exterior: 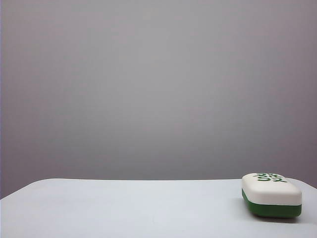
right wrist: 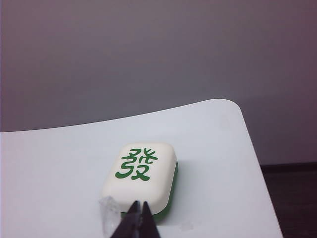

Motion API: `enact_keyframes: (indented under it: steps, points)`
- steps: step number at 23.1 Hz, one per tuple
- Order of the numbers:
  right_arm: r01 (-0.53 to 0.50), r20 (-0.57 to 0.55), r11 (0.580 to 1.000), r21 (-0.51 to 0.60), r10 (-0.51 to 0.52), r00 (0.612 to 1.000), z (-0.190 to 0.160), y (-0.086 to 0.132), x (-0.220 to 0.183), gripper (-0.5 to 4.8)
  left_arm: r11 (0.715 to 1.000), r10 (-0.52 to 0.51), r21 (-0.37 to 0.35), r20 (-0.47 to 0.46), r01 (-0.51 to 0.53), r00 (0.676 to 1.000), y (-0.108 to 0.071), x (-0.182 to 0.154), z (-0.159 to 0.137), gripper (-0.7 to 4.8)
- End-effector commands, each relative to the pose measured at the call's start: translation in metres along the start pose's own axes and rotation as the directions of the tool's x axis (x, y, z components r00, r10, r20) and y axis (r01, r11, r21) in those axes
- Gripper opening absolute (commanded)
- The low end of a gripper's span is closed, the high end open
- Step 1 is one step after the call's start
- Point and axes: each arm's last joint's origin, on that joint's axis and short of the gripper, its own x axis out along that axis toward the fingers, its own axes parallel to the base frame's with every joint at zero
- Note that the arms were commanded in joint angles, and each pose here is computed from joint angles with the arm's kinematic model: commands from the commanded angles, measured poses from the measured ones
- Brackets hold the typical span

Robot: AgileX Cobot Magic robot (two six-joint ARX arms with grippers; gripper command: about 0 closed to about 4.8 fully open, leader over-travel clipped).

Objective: Move the foam mahjong from the right side of the table to the left side of the table.

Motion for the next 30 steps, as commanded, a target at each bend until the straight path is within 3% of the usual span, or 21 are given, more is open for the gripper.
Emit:
enact_keyframes:
  steps: [1,6,9,14,15,17,20,23,27,30]
  points:
    - [-0.002,0.006,1.000,-0.003,0.002,1.000,-0.001,0.000,0.001,-0.05,1.000,0.000,-0.002,0.006,0.000,1.000,0.000,0.000,0.001,0.07]
    - [-0.001,0.002,1.000,-0.004,0.001,1.000,-0.001,0.000,0.001,-0.05,1.000,-0.009,-0.002,0.007,0.009,1.000,0.000,0.000,0.001,0.07]
    - [-0.008,0.024,1.000,-0.001,0.008,1.000,0.001,0.001,0.000,-0.05,0.995,-0.071,-0.063,0.046,0.074,0.996,-0.001,-0.003,0.012,-0.06]
    - [-0.026,0.152,0.997,0.071,0.015,0.988,0.017,0.003,-0.002,-0.05,0.995,-0.015,-0.097,0.124,0.027,0.992,0.003,-0.014,0.053,-0.06]
    - [-0.013,0.164,0.997,0.074,0.000,0.986,0.024,0.005,-0.004,-0.05,0.995,-0.023,-0.088,0.150,0.037,0.988,0.003,-0.015,0.076,-0.06]
    - [-0.010,0.169,0.997,0.072,-0.002,0.986,0.038,0.008,-0.006,-0.05,0.998,-0.055,-0.026,0.168,0.060,0.984,0.001,-0.010,0.103,-0.06]
    - [-0.010,0.151,1.000,0.026,0.006,0.989,0.064,0.014,-0.004,-0.05,0.978,-0.196,0.112,0.179,0.178,0.964,-0.006,0.008,0.137,-0.06]
    - [-0.021,0.101,0.981,-0.193,0.041,0.994,0.100,0.024,0.007,-0.05,0.907,-0.379,0.248,0.136,0.339,0.915,-0.018,0.035,0.158,-0.06]
    - [-0.055,0.034,0.980,-0.192,0.063,0.997,0.127,0.017,0.041,-0.05,0.922,-0.337,0.251,0.147,0.295,0.930,-0.022,0.064,0.164,-0.06]
    - [-0.152,-0.017,0.981,-0.118,0.151,0.988,0.133,0.001,0.065,-0.05,0.880,-0.400,0.307,0.071,0.361,0.914,-0.027,0.077,0.160,-0.06]
